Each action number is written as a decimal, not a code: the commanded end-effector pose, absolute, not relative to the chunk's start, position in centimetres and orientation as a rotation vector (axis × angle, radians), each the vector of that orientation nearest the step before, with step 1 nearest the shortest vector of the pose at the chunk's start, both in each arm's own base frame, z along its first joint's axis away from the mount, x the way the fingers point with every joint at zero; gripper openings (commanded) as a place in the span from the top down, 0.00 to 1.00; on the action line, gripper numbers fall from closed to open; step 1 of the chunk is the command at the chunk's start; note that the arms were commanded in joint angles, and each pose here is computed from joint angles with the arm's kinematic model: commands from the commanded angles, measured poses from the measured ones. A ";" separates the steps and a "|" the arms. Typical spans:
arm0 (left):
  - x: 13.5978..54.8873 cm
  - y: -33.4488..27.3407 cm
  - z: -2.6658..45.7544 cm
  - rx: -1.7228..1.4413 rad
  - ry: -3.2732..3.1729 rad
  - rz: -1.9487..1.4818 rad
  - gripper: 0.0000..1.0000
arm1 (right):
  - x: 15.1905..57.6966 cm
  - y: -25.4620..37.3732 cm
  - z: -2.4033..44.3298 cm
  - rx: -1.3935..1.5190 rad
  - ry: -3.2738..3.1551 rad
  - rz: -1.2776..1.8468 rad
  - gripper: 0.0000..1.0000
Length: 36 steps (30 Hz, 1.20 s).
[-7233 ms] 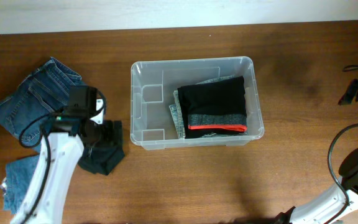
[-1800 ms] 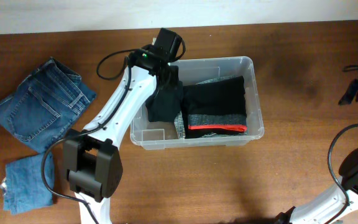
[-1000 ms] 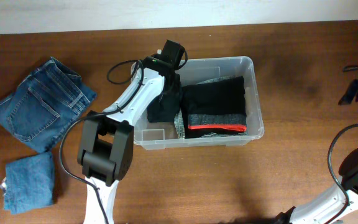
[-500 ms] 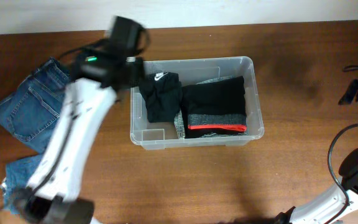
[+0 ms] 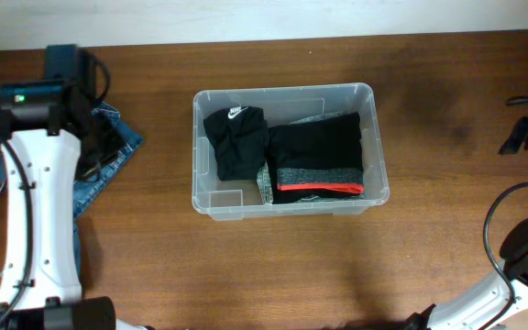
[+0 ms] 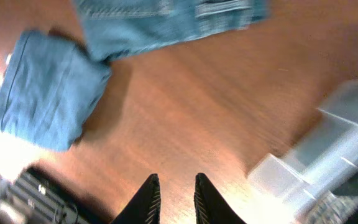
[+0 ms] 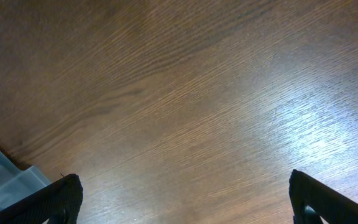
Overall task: Pack container
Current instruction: 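Withdraw the left gripper left toward the small blue denim item, then lower the left gripper and grasp the small blue denim item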
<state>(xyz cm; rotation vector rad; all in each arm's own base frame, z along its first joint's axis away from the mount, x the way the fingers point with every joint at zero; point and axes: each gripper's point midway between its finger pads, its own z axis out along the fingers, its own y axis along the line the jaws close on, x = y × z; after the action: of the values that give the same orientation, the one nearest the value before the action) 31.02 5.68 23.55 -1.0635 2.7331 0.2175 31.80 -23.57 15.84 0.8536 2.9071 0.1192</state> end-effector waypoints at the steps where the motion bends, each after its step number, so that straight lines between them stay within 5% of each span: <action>1: 28.9 7.3 20.2 -1.259 2.755 0.283 0.79 | 31.8 -23.5 16.1 0.853 2.899 0.123 0.02; 10: 21.7 11.3 8.5 -1.624 2.840 0.397 0.77 | 31.8 -23.5 16.1 0.853 2.899 0.123 0.02; 26: 12.7 19.0 9.3 -2.354 2.403 0.395 0.82 | 31.8 -23.5 16.1 0.853 2.899 0.123 0.02; 35: 10.4 19.5 8.6 -2.572 2.194 0.207 0.57 | 31.8 -23.5 16.1 0.853 2.899 0.123 0.02; 36: 10.3 19.3 8.2 -2.573 2.197 0.202 0.44 | 31.8 -23.5 16.1 0.853 2.899 0.123 0.02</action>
<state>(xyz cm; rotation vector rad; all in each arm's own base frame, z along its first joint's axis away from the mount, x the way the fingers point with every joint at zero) 10.44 20.13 8.74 -2.5587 2.2089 0.2428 31.80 -23.56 15.83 0.8549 2.9071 0.1195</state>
